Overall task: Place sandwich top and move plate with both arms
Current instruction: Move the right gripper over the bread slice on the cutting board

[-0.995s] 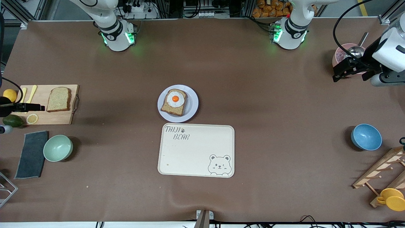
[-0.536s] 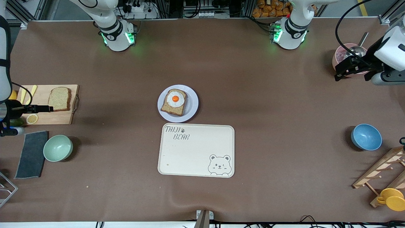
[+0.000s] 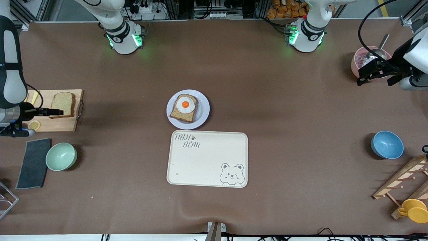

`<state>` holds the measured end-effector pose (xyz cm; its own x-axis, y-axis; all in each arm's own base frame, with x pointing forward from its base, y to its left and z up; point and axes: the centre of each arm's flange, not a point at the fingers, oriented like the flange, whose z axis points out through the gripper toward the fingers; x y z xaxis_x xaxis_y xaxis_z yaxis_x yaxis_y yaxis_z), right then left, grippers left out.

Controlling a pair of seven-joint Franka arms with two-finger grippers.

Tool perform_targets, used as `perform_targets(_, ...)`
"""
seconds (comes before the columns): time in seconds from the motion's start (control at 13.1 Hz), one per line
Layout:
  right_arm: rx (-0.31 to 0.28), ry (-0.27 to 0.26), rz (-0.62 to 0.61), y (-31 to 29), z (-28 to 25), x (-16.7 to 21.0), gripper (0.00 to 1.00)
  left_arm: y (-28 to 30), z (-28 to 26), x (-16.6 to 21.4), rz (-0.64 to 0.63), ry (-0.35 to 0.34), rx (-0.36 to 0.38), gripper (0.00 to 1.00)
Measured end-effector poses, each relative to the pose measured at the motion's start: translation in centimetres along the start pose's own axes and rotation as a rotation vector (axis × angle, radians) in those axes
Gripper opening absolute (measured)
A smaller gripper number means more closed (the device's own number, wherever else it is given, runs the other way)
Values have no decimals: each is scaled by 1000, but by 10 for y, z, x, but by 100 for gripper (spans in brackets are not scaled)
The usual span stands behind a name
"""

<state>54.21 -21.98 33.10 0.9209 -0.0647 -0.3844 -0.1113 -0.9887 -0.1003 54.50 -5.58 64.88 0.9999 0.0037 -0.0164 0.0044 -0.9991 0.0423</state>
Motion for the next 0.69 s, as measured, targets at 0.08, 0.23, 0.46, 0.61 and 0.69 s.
perform_targets(0.08,19,-24,-11,15,8,-11,100,0,0,0,0,0,0,100)
perform_targets(0.23,36,-59,-164,29,18,-21,100,0,0,0,0,0,0,100)
perform_targets(0.46,13,-85,-333,11,16,-29,100,0,0,0,0,0,0,100)
perform_targets(0.61,-66,-68,-396,-19,2,-46,100,0,0,0,0,0,0,100)
perform_targets(0.69,-101,-41,-416,-28,1,-59,100,0,0,0,0,0,0,100)
